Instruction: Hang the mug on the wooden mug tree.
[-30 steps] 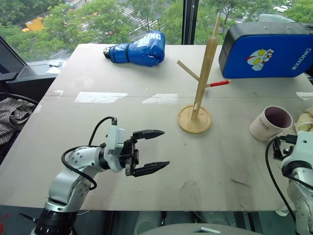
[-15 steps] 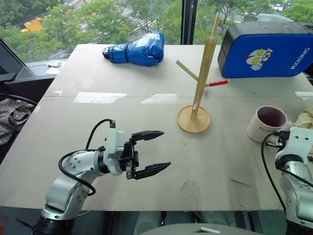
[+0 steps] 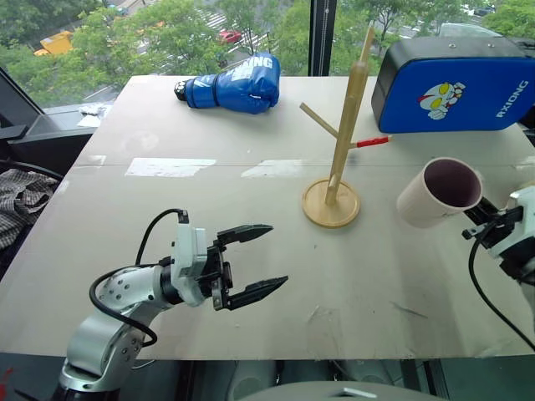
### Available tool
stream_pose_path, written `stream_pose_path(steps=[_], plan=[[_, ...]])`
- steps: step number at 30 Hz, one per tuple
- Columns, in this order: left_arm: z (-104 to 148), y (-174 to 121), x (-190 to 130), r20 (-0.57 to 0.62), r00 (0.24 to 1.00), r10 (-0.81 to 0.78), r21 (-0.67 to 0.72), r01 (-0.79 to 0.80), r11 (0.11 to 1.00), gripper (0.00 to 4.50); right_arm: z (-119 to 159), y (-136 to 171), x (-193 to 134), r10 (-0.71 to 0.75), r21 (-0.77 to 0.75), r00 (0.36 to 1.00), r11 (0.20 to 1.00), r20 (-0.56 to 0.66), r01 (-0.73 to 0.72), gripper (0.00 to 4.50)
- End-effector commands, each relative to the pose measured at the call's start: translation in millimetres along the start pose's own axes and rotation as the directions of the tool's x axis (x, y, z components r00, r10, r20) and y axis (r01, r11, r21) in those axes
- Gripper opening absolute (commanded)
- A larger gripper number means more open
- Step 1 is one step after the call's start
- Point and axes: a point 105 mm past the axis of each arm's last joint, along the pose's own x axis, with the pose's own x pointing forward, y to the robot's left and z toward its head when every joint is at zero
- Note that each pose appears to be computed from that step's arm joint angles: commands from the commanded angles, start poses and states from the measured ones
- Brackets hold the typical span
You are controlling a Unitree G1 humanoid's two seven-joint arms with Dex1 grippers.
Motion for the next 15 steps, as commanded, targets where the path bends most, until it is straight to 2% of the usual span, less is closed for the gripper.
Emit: stream_pose_path(steps=[1,7,15], plan=[[20.7,3.3,4.2,0.128,0.988,0.087,0.085,-0.099,0.991,4.5,26.1,2.0,15.7,0.146,-0.032,0.988,0.989,0.048,-0.145,0.06],[34.3,-5.1,-2.7,0.117,0.993,0.013,0.006,-0.014,1.0,4.5,55.1,10.0,52.0,0.422,-0.095,0.906,0.903,0.016,-0.419,0.06],[49.0,-15.1,-9.7,0.092,0.995,0.024,-0.045,-0.02,0.999,4.5,66.7,19.3,79.3,0.588,-0.15,0.807,0.795,-0.053,-0.588,0.06]])
